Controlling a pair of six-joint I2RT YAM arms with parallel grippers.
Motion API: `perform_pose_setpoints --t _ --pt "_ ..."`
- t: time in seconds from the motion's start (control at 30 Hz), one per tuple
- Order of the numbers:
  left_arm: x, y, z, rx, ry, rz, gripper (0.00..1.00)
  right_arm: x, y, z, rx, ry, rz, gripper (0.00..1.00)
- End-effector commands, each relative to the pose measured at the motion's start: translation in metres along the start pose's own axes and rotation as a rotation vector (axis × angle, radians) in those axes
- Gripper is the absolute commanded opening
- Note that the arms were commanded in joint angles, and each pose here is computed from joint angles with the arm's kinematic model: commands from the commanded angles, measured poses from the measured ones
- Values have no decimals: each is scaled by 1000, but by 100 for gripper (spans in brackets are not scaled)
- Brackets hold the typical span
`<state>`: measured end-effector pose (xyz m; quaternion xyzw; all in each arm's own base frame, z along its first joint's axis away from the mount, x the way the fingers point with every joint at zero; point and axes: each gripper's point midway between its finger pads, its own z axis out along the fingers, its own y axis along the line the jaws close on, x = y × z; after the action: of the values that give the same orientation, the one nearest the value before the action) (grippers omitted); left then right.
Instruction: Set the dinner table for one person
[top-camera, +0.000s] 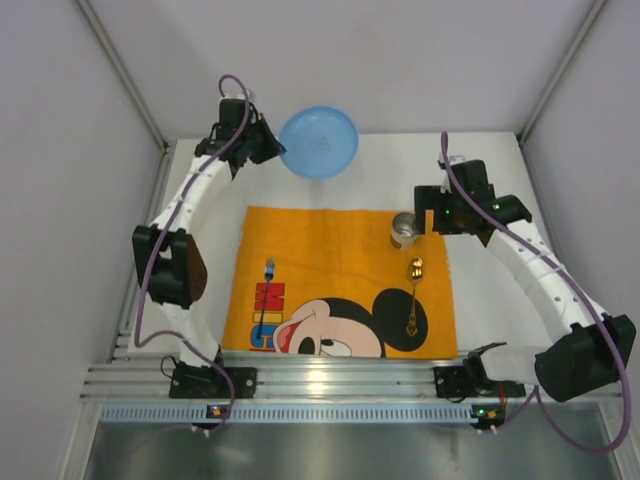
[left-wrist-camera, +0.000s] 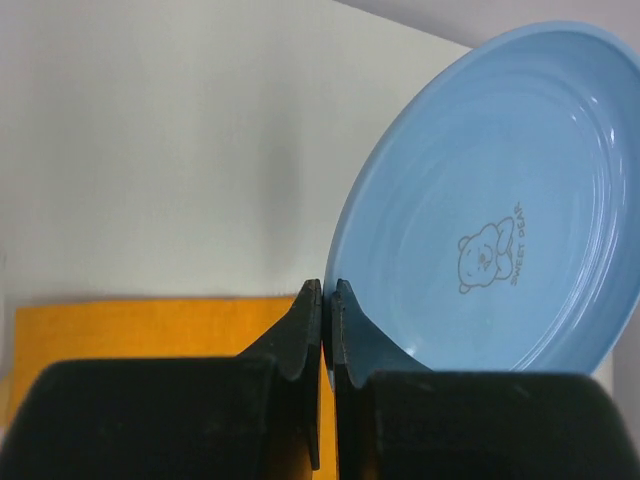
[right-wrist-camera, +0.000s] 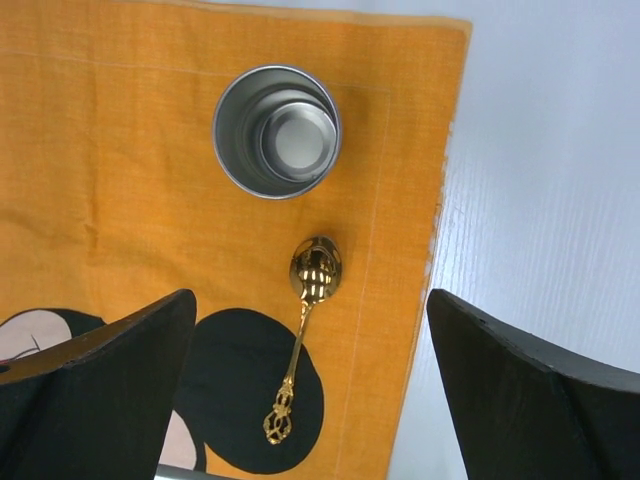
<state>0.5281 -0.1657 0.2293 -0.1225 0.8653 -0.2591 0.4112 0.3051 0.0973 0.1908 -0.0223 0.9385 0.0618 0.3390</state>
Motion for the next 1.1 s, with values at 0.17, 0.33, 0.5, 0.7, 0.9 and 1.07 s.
perform_pose_setpoints --t 0.17,0.33,0.5,0.7,0.9,1.07 --pt "133 2 -82 -152 157 251 0 2 12 -12 -87 -68 77 100" --pt "179 21 -96 -182 170 186 0 33 21 -25 -168 -14 71 100" --pt "209 31 -93 -171 242 195 0 50 16 -40 -167 -8 85 100" --pt "241 44 -90 -153 327 213 0 65 2 -54 -91 4 170 100" --pt "266 52 -110 -121 396 180 99 73 -1 -78 -80 25 199 100" --pt "263 40 -137 -45 398 200 99 75 -14 -96 -23 -7 209 100"
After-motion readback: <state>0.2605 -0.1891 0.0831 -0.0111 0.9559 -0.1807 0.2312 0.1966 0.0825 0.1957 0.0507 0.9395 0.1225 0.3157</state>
